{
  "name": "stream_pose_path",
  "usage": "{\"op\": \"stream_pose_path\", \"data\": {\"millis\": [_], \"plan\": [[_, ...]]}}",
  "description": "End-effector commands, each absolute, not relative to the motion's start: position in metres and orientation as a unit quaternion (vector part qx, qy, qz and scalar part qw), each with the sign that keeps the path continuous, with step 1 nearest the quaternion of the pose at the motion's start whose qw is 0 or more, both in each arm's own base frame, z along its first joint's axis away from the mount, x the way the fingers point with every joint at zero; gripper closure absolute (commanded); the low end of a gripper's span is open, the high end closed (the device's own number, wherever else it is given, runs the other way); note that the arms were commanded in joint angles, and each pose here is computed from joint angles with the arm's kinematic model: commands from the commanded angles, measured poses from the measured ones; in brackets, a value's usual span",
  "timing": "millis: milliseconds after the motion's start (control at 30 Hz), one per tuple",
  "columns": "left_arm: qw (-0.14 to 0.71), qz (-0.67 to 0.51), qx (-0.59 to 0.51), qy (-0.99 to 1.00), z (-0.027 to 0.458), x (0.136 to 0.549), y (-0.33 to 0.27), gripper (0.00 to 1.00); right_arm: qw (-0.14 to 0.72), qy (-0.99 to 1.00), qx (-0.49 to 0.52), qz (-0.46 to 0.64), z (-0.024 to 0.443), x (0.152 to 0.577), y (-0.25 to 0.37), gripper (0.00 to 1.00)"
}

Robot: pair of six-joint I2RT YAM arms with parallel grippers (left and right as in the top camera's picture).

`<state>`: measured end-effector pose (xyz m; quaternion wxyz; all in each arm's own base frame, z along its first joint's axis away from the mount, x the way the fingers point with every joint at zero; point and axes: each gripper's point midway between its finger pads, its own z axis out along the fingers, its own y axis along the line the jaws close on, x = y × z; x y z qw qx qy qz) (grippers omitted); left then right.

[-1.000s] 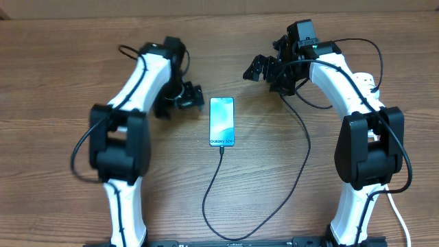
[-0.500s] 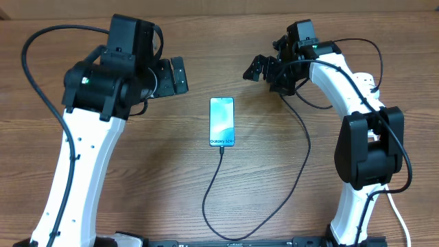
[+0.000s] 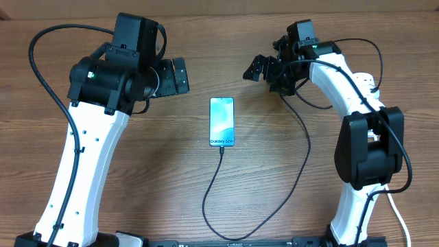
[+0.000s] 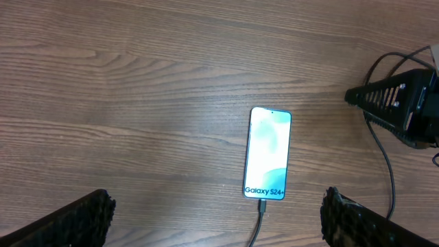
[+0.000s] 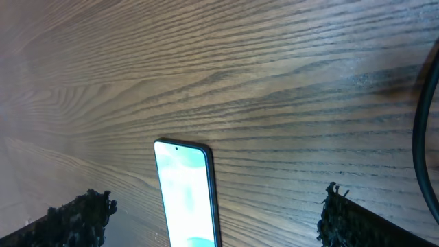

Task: Plug charger to phone and switch on socket
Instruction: 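Open the left gripper and lift it away from the phone, then move the right gripper over the white power strip's switch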

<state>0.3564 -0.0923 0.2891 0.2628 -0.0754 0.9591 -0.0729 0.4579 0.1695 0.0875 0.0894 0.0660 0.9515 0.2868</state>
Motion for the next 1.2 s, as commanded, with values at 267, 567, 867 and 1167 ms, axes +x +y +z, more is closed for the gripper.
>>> {"op": "stream_pose_path", "data": {"millis": [267,567,867,1167], "plan": [[0.260,-0.060,-0.074,0.961,0.285,0.358,-0.088,0.00,0.079,0.939,0.066,0.327,0.125,0.453,0.163,0.00],[0.260,-0.060,-0.074,0.961,0.285,0.358,-0.088,0.00,0.200,0.950,0.099,0.217,0.230,0.426,0.082,0.00],[0.260,-0.060,-0.075,0.961,0.285,0.358,-0.088,0.00,0.273,0.923,0.244,0.123,0.265,0.409,-0.054,0.00],[0.259,-0.060,-0.074,0.961,0.285,0.358,-0.088,0.00,0.310,0.877,0.341,0.135,0.272,0.378,-0.177,0.00]]}}
